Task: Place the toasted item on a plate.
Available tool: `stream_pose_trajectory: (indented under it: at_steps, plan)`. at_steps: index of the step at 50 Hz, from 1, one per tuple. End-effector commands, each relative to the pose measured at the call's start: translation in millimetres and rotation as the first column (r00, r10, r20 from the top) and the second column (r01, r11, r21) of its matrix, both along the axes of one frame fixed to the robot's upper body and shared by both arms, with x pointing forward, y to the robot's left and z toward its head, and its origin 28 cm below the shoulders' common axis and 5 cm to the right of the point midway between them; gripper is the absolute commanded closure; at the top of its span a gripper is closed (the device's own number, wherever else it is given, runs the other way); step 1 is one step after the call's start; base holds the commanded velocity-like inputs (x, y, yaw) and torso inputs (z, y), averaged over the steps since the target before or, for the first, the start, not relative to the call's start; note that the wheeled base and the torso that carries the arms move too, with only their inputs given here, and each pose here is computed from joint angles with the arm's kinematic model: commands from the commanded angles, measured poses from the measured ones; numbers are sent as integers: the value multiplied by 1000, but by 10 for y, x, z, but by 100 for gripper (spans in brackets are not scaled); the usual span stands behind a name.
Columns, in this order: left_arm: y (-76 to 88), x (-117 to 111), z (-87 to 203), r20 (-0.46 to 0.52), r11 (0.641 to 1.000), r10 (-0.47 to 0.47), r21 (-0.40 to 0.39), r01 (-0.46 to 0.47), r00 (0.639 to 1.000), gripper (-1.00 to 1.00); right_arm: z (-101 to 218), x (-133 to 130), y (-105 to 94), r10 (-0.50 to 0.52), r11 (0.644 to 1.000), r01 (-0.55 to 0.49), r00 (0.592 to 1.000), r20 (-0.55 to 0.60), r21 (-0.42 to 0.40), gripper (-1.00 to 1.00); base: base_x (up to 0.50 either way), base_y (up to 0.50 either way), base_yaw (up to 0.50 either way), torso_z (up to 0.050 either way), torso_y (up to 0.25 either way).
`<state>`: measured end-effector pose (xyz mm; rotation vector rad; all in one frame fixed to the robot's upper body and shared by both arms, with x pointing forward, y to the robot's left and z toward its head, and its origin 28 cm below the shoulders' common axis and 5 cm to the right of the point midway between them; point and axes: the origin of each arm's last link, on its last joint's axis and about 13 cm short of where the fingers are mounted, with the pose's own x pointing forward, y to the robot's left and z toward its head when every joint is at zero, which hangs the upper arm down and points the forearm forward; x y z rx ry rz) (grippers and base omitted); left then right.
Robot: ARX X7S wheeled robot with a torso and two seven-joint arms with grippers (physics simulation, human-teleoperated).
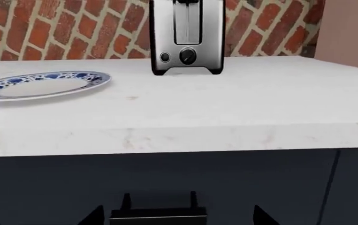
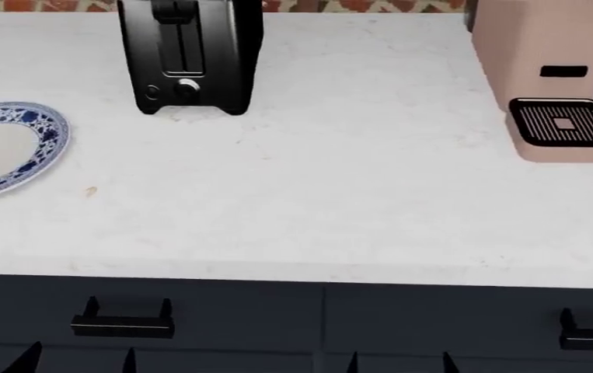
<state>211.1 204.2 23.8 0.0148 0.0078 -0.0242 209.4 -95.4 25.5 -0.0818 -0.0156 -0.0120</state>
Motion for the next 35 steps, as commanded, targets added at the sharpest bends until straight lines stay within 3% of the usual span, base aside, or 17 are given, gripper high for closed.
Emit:
stream_pose_trajectory:
  at_steps: [1, 11, 35]
  plan:
    - [12, -4, 1, -1, 1000, 3, -3, -3, 1000, -100, 17, -10, 12, 5, 1000, -5, 1000, 6, -11, -100, 0, 500, 0, 50, 51]
    - [18, 0, -20, -5, 1000, 15, -1, -15, 1000, -100, -3, -17, 25, 6, 999, -6, 1000, 14, -39, -100, 0, 500, 0, 50, 52]
    - [22, -6, -12, -6, 1000, 17, -2, -17, 1000, -100, -11, -17, 79, 49, 999, -49, 999, 4, -15, -100, 0, 500, 0, 50, 51]
